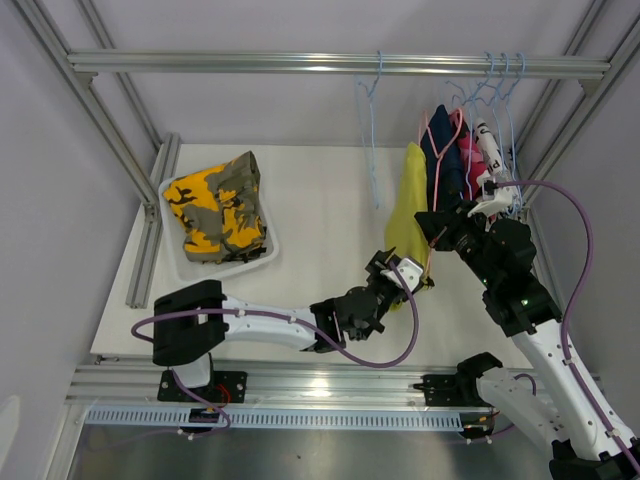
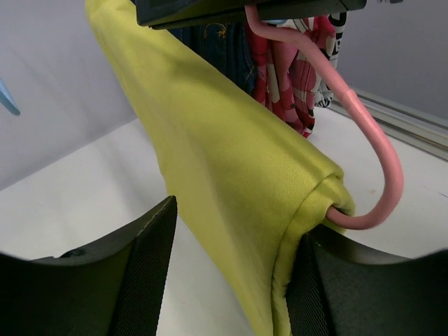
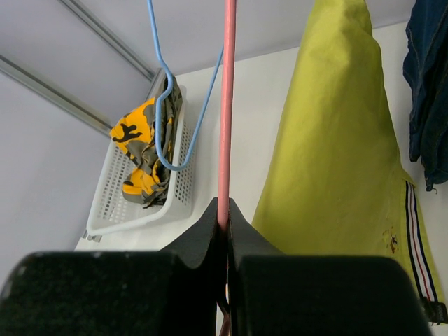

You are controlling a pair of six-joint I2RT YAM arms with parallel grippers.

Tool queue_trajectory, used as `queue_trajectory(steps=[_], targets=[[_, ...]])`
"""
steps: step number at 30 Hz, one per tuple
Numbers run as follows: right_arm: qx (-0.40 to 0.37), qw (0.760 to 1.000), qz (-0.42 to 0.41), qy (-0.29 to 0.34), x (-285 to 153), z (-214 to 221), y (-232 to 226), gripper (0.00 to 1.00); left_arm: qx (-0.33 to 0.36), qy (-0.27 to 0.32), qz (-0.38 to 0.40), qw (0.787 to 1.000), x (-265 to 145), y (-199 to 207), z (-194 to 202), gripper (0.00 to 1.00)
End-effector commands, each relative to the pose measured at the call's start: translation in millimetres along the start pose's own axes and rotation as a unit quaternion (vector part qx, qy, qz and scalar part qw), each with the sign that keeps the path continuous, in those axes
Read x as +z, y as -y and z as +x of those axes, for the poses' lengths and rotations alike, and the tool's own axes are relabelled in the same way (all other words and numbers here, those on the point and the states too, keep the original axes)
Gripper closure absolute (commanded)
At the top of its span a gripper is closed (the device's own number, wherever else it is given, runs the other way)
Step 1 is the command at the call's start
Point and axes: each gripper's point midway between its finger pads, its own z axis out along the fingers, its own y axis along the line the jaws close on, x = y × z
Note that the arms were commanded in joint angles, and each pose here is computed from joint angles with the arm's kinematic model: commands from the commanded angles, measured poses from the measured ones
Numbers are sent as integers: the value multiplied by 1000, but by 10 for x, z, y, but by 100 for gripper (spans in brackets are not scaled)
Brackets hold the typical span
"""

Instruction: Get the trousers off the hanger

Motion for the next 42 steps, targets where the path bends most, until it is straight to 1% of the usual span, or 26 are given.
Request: queue_trajectory(steps=[1,6,10,12,13,21,24,27,28,29,30,37,42], targets=[[4,996,-65,64,-149,-398,-361,100,-43,35,-43,998,125,-167,-250,39],[8,995,-71,64,-183,-408,-395,100,-44,37,-49,997,161,-157,-238,44],[4,996,-69,63,-207,-416,-393,100,-44,37,-44,997,172,-127,-217,53],[3,996,-70,63,-216,-422,-402,100,-46,37,-39,997,169,-108,-203,57],[3,996,-69,64,-216,-424,-399,100,-46,37,-37,998,168,-99,-196,60],[14,994,-88,56,-223,-399,-472,100,-44,37,-27,998,210,-41,-177,64],[14,994,-90,54,-249,-395,-483,100,-48,42,-31,997,249,-34,-249,66],[17,994,-91,54,-279,-384,-483,100,-49,46,-36,997,278,-45,-300,76],[18,994,-90,50,-279,-356,-474,100,-48,45,-40,997,284,-55,-297,91],[18,995,-89,50,-279,-350,-465,100,-48,47,-45,997,295,-69,-341,97],[18,995,-88,50,-282,-342,-457,100,-46,47,-49,997,299,-84,-348,99],[20,995,-83,42,-302,-247,-398,100,-46,55,-63,995,259,-189,-457,99],[17,997,-63,32,-264,-102,-256,100,-58,60,-66,994,160,-308,-610,99]])
